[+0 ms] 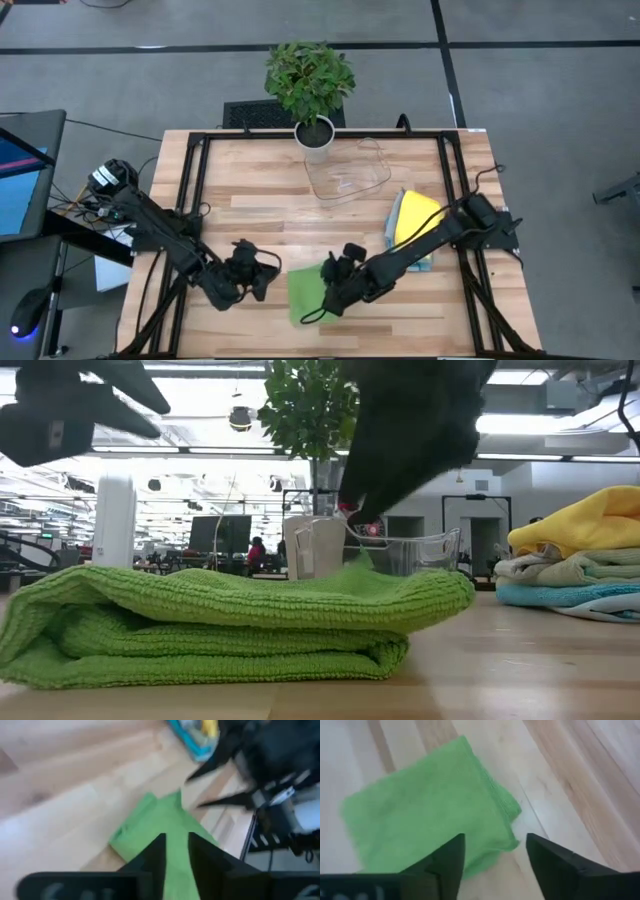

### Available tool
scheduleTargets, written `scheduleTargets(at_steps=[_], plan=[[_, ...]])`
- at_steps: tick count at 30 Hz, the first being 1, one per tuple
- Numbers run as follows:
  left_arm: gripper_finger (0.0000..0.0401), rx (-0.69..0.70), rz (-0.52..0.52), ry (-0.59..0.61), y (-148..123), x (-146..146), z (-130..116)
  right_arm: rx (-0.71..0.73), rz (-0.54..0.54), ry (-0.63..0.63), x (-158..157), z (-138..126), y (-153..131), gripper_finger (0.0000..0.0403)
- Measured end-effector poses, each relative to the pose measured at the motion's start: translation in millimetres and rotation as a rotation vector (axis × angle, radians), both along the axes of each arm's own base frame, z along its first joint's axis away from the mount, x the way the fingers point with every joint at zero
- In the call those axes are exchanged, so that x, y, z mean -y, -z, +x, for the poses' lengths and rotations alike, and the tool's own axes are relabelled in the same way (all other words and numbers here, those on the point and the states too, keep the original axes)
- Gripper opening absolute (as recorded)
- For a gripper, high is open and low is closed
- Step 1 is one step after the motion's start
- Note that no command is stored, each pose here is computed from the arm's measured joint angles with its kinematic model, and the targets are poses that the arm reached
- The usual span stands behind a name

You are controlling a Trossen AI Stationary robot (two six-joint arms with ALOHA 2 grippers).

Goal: Fold microfiber towels
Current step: Fold the green microfiber cloth, then stack the green microfiber cloth on top of the yellow microfiber cloth

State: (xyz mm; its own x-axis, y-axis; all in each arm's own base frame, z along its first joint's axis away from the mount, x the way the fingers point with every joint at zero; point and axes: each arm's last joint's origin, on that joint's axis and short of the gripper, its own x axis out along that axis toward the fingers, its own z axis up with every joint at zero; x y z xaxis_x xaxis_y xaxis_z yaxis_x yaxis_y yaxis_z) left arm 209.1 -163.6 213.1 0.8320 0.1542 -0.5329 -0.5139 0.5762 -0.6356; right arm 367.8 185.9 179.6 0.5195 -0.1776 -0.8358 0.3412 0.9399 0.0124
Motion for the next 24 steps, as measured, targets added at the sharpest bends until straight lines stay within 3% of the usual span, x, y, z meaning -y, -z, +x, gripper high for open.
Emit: scheduleTargets(at_steps=[5, 10, 17, 24], plan=[[0.0142, -0.087, -0.184, 0.023, 3.0, -9.6, 10.7, 0.023, 0.139, 0.04, 3.5, -10.2, -31.9, 0.0262], [0.0198, -0.091, -0.313, -0.104, 12.6, -9.0, 16.0, -0.004, 0.224, 0.137, -8.9, -14.6, -21.2, 0.0265], [0.0217, -0.126, -0.402, -0.123, 48.7, 11.0, 30.8, -0.028, 0.306, 0.244, -26.6, -9.3, 13.1, 0.0265], [0.0218, -0.097, -0.529, -0.105, 82.1, 29.5, 51.4, -0.002, 0.32, 0.3, -21.6, -5.1, 13.9, 0.0265]])
